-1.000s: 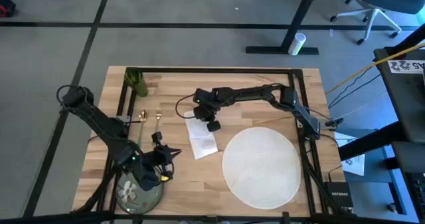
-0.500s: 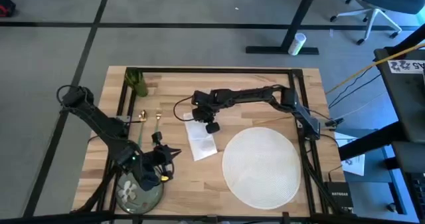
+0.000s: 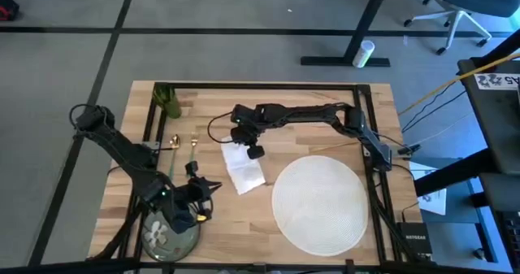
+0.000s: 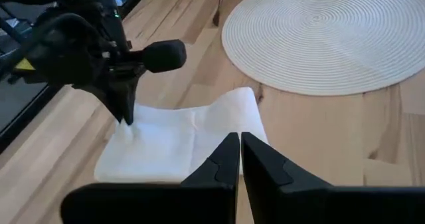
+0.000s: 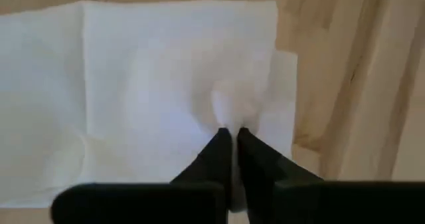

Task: Set table place
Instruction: Fold the white table napkin

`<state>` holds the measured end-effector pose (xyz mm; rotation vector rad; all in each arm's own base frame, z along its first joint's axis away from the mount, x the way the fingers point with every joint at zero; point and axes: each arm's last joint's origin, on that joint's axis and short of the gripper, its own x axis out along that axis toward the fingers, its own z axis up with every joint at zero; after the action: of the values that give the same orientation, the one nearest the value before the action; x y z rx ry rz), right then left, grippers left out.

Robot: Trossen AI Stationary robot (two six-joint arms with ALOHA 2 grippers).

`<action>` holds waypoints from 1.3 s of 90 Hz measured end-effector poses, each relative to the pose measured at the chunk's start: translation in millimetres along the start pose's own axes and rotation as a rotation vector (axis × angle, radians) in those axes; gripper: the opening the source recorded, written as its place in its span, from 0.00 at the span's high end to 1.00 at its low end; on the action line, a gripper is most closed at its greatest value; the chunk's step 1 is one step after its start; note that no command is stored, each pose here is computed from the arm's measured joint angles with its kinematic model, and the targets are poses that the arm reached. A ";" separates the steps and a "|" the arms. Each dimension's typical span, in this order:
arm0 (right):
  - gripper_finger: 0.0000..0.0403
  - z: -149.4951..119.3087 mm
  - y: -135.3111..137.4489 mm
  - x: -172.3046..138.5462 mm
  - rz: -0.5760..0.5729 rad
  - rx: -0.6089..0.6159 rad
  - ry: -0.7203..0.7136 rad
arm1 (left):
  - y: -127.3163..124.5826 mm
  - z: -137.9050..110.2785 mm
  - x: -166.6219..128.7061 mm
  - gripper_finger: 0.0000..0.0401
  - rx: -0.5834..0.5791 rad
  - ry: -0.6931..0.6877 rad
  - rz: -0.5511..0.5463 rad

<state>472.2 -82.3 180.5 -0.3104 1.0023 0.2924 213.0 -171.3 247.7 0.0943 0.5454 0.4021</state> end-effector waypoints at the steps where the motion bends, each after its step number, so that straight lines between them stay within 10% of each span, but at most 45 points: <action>1: 0.99 -0.2 -0.3 0.0 -0.002 0.001 0.001 | 0.0 0.0 0.0 1.00 0.000 0.000 0.000; 117: 0.99 -15.5 -29.0 -17.0 -0.079 0.039 0.019 | -0.3 -0.5 0.0 1.00 -0.003 0.013 -0.013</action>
<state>462.6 -116.6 190.8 -0.3169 1.0102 0.1982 212.8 -171.7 247.2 0.0849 0.5580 0.3907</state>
